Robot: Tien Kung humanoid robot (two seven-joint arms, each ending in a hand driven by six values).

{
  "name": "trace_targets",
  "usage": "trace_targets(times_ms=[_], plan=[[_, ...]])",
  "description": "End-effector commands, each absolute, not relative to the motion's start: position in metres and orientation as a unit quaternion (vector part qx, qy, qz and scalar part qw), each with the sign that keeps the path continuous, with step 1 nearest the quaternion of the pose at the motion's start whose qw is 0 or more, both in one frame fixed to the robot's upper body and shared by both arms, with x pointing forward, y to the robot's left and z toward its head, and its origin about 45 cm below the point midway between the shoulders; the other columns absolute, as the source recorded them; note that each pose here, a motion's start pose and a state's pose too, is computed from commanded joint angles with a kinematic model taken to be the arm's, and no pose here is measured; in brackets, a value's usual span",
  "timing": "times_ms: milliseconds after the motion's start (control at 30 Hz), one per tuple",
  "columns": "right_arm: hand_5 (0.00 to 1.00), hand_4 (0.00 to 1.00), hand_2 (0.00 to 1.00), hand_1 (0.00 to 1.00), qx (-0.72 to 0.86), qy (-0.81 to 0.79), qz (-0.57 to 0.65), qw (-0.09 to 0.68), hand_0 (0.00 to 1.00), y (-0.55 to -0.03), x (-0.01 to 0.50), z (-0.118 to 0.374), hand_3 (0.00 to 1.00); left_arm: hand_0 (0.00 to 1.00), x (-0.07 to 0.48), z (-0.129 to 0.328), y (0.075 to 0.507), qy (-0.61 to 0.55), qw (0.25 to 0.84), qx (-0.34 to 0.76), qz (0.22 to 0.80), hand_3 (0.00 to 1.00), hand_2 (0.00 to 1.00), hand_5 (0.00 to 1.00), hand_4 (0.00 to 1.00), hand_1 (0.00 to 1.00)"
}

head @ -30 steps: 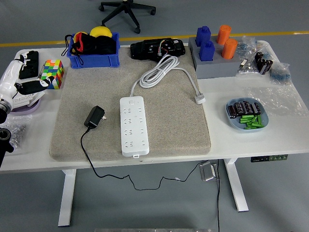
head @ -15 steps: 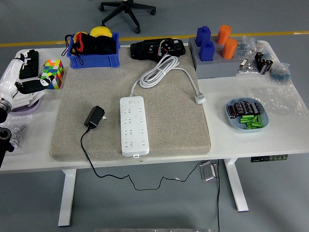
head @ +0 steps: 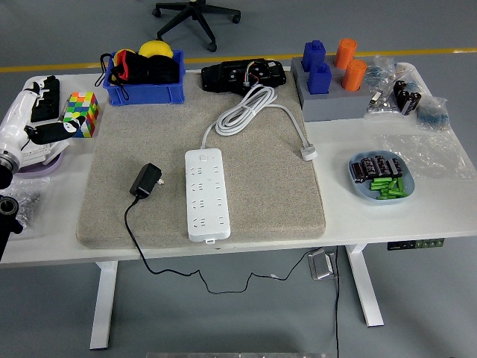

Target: Pull the plug out,throw it away,press the button

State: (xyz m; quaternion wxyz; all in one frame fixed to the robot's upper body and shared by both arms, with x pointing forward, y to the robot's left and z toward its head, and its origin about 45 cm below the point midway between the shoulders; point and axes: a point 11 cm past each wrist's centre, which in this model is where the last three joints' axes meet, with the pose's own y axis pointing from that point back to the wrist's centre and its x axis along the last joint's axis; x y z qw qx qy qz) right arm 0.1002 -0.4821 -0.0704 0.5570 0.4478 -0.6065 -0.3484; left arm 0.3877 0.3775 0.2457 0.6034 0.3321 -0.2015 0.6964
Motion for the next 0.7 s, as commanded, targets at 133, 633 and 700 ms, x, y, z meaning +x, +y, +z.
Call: trace_targets(times_ms=[133,633,700], plan=[[0.632,0.777,0.71,0.7,0.448,-0.606,-0.348,0.558,0.748,-0.4822,0.1,-0.0704,0.723,0.868,0.3879,0.2453,0.3767,-0.202,0.604,0.333,0.695,0.973,0.863,0.16,0.774,0.839],[0.632,0.777,0.71,0.7,0.448,-0.605,-0.348,0.559,0.748,-0.4827,0.0988,-0.0705,0.722,0.868,0.3876,0.2437,0.3745,-0.201,0.607,0.334,0.692,0.972,0.863,0.156,0.772,0.839],[0.632,0.777,0.71,0.7,0.448,-0.605,-0.348,0.559,0.748,-0.4824,0.099,-0.0706,0.722,0.868,0.3877,0.2438,0.3743,-0.201,0.608,0.334,0.692,0.972,0.863,0.156,0.772,0.839]])
